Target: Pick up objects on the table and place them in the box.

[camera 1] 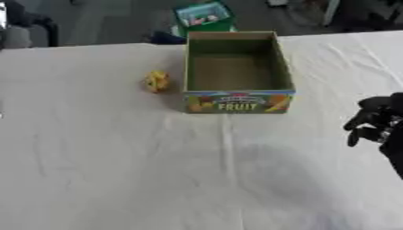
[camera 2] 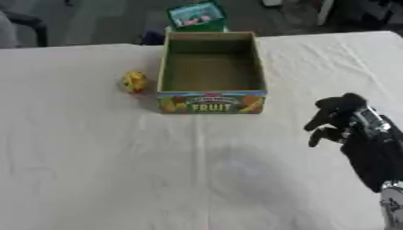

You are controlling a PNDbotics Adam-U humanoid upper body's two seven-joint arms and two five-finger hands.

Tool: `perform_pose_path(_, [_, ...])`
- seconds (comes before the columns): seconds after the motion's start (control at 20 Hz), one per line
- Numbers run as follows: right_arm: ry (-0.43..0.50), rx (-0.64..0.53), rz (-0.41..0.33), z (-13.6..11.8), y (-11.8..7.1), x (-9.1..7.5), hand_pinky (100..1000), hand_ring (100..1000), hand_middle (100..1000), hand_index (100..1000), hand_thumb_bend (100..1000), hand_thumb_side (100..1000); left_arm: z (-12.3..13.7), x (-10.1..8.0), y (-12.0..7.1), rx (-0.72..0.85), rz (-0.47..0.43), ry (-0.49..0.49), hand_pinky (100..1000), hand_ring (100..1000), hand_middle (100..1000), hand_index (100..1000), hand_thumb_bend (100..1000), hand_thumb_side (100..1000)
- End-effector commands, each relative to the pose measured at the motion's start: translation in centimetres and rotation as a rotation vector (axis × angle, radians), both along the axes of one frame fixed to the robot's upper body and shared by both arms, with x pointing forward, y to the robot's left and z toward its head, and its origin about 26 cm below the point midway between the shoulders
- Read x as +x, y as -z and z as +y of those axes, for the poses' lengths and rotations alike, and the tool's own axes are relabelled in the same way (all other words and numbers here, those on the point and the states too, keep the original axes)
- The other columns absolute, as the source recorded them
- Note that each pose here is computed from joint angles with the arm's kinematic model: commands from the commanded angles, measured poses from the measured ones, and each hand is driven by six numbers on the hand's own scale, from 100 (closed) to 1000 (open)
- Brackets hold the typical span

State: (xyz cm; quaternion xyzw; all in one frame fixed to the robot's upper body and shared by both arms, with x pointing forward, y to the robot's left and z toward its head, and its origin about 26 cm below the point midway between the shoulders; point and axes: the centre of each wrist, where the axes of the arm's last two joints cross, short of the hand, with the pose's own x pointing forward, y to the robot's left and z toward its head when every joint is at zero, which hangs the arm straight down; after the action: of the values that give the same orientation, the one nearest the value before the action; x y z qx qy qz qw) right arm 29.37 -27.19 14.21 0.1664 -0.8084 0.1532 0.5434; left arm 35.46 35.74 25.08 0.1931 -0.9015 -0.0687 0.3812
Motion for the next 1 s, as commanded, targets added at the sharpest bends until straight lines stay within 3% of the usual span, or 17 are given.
perform_pose_path(0.05, [-0.019, -0.021, -0.02, 0.0, -0.6, -0.1, 404, 554, 496, 680, 100, 717, 1.8, 0.6, -2.7, 0.049, -0.031, -0.101, 575, 516, 488, 725, 100, 525])
perform_pose_path(0.45, [-0.045, -0.046, -0.024, 0.2, -0.8, 0.0, 402, 554, 495, 680, 100, 721, 1.1, 4.6, -5.5, 0.084, 0.054, -0.244, 577, 519, 491, 735, 100, 463])
perform_pose_path(0.8, [-0.064, -0.053, -0.042, 0.5, -1.3, 0.1, 402, 554, 496, 680, 100, 716, -2.4, 8.4, -6.7, 0.226, 0.166, -0.211, 593, 559, 549, 767, 100, 201])
perform_pose_path(1.0, [-0.068, -0.056, -0.045, 0.5, -1.5, 0.2, 402, 554, 496, 680, 100, 718, -3.9, 10.2, -5.4, 0.375, 0.272, -0.197, 600, 584, 583, 788, 115, 202])
